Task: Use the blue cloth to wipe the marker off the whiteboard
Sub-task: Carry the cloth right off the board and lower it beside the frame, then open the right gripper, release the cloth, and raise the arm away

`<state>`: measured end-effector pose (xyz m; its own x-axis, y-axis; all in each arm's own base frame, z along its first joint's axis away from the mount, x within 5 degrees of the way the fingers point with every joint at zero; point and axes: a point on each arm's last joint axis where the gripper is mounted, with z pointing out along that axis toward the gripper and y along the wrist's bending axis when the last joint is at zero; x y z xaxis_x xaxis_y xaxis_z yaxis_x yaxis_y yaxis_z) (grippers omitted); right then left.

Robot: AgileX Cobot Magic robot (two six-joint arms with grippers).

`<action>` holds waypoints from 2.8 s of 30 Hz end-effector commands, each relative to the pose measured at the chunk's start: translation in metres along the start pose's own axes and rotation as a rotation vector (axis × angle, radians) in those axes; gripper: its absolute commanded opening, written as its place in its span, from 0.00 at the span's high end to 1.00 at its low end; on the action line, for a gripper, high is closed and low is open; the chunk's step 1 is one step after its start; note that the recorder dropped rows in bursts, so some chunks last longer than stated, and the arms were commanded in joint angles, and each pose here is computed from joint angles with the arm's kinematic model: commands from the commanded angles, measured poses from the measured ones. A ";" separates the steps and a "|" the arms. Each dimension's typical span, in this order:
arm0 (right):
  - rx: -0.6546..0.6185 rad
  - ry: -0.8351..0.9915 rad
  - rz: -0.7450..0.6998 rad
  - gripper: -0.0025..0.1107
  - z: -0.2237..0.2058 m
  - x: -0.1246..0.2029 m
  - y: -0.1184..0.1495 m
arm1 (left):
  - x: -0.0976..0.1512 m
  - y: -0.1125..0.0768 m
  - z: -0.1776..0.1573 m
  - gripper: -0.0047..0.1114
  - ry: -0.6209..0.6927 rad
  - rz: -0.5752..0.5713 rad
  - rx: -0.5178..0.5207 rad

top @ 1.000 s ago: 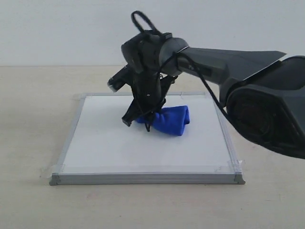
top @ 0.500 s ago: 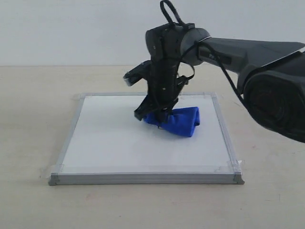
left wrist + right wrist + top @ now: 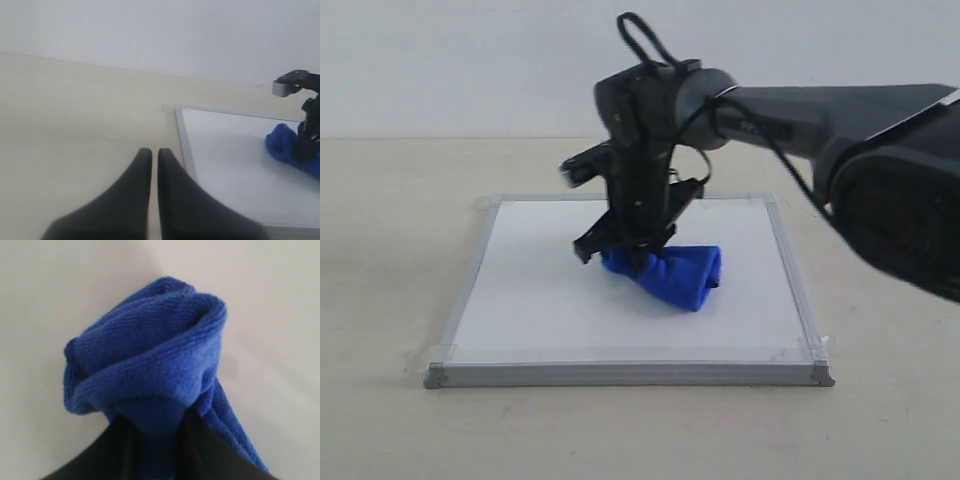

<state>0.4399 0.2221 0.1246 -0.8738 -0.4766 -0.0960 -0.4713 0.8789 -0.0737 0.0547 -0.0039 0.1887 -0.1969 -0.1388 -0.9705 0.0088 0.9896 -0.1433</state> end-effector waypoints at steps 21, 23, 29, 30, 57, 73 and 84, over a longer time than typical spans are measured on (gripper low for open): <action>0.000 0.052 0.665 0.98 -0.069 0.095 -0.196 | 0.001 0.000 0.000 0.92 0.002 0.008 -0.004; 0.011 0.058 0.684 0.98 -0.072 0.102 -0.200 | 0.001 0.000 0.000 0.92 0.002 0.008 -0.004; -0.153 0.043 0.763 0.98 -0.048 0.132 -0.193 | 0.001 0.000 0.000 0.92 0.002 0.008 -0.004; -0.170 0.011 0.763 0.98 -0.044 0.135 -0.189 | 0.001 0.000 0.000 0.92 0.002 0.008 -0.004; -0.219 -0.223 0.895 0.98 -0.031 0.142 -0.176 | 0.001 0.000 0.000 0.92 0.002 0.008 -0.004; -0.201 -0.182 0.866 0.38 -0.032 0.145 -0.176 | 0.001 0.000 0.000 0.92 0.002 0.008 -0.004; -0.160 -0.425 0.649 0.81 -0.170 0.152 -0.171 | 0.001 0.000 0.000 0.92 0.002 0.008 -0.004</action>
<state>0.3824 0.0036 0.2580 -0.8940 0.2487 -0.3728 0.1390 0.9447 0.2970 0.0547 -0.0039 0.1887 -0.1969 -0.1388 -0.9705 0.0088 0.9896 -0.1433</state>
